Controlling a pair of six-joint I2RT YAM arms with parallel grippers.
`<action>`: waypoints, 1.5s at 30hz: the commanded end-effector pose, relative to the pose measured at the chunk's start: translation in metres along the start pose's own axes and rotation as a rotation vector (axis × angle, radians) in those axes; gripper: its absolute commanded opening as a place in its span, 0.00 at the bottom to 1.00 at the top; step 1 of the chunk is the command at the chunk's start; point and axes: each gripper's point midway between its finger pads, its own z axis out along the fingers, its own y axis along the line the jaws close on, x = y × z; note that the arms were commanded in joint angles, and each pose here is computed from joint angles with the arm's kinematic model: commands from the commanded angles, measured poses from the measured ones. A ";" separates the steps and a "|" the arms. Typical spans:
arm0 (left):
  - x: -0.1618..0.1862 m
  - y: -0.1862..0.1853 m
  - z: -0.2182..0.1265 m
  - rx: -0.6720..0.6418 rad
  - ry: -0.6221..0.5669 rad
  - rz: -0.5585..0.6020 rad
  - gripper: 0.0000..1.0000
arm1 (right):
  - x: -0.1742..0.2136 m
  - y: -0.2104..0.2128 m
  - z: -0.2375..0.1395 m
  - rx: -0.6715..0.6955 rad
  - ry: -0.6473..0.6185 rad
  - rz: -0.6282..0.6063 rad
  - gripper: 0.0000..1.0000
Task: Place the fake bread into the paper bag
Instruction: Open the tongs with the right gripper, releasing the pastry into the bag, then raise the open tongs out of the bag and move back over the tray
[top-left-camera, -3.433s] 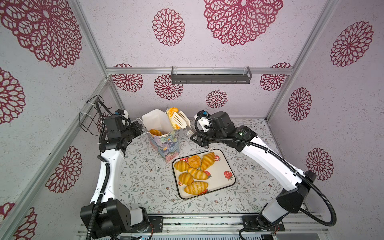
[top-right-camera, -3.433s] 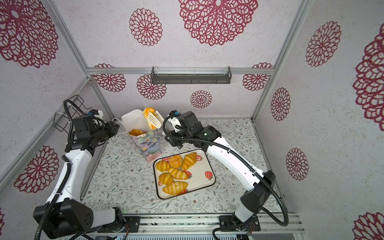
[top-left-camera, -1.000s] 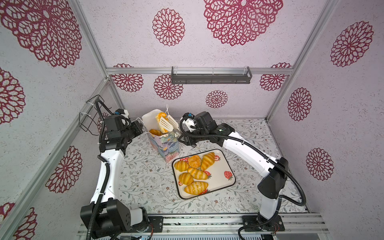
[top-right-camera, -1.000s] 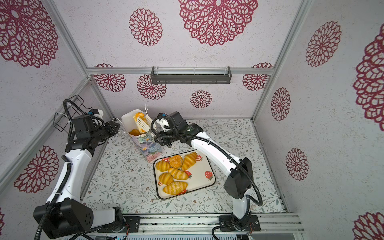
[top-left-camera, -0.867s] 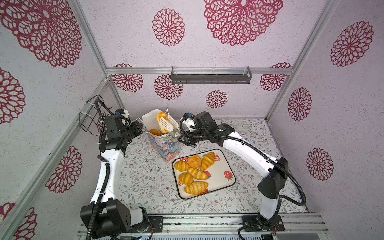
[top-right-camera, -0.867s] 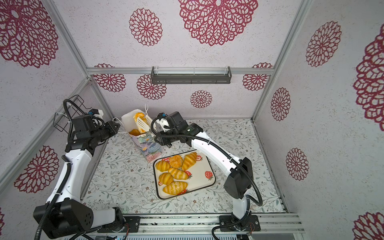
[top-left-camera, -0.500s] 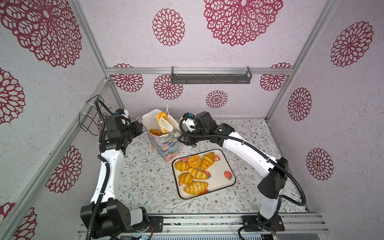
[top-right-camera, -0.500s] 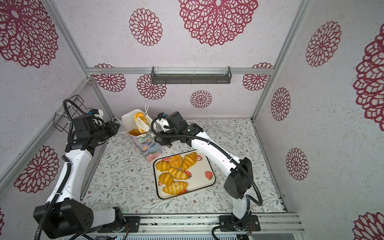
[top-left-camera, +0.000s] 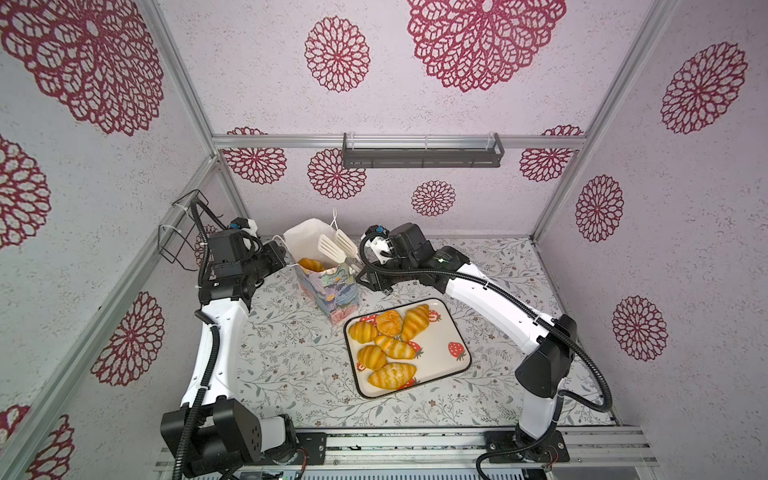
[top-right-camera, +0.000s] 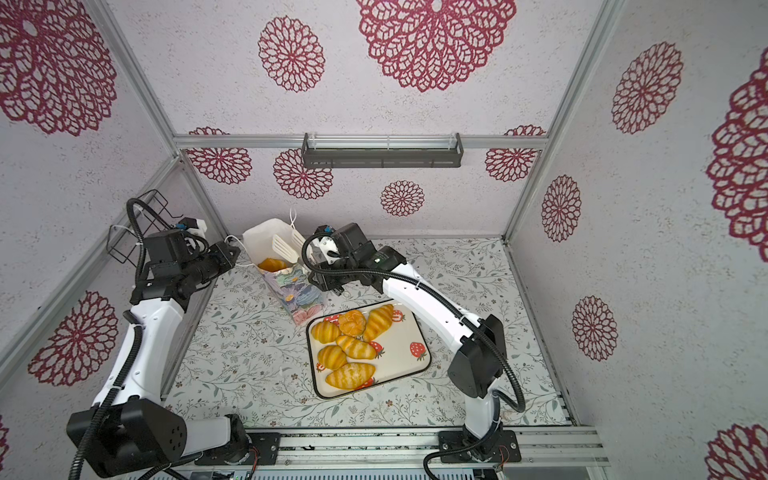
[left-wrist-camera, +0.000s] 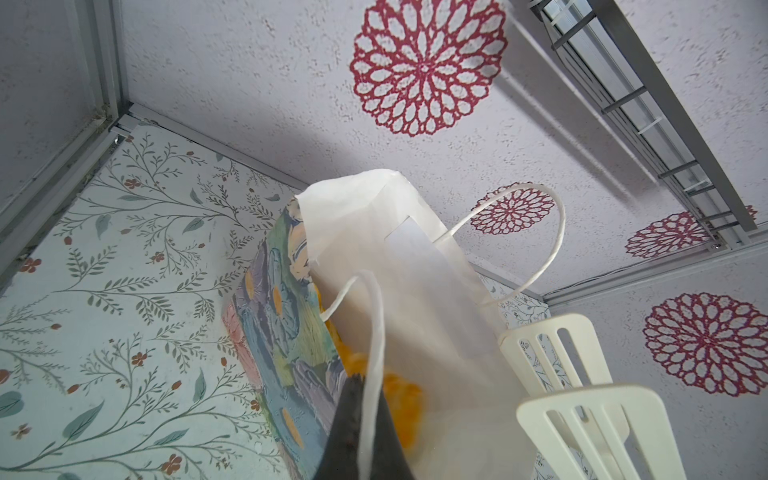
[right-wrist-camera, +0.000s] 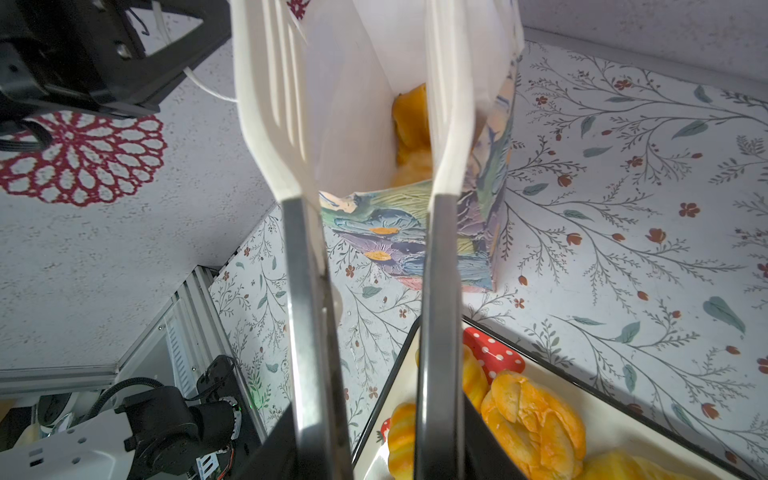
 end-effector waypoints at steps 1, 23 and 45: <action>-0.009 -0.006 -0.005 0.013 -0.031 0.024 0.00 | -0.032 0.019 -0.024 -0.025 -0.114 -0.046 0.45; -0.007 -0.006 -0.004 0.015 -0.026 0.020 0.00 | -0.040 0.021 -0.056 0.014 -0.171 -0.061 0.45; -0.008 -0.010 -0.003 0.030 -0.027 0.020 0.00 | -0.009 -0.015 -0.102 0.135 -0.202 0.025 0.45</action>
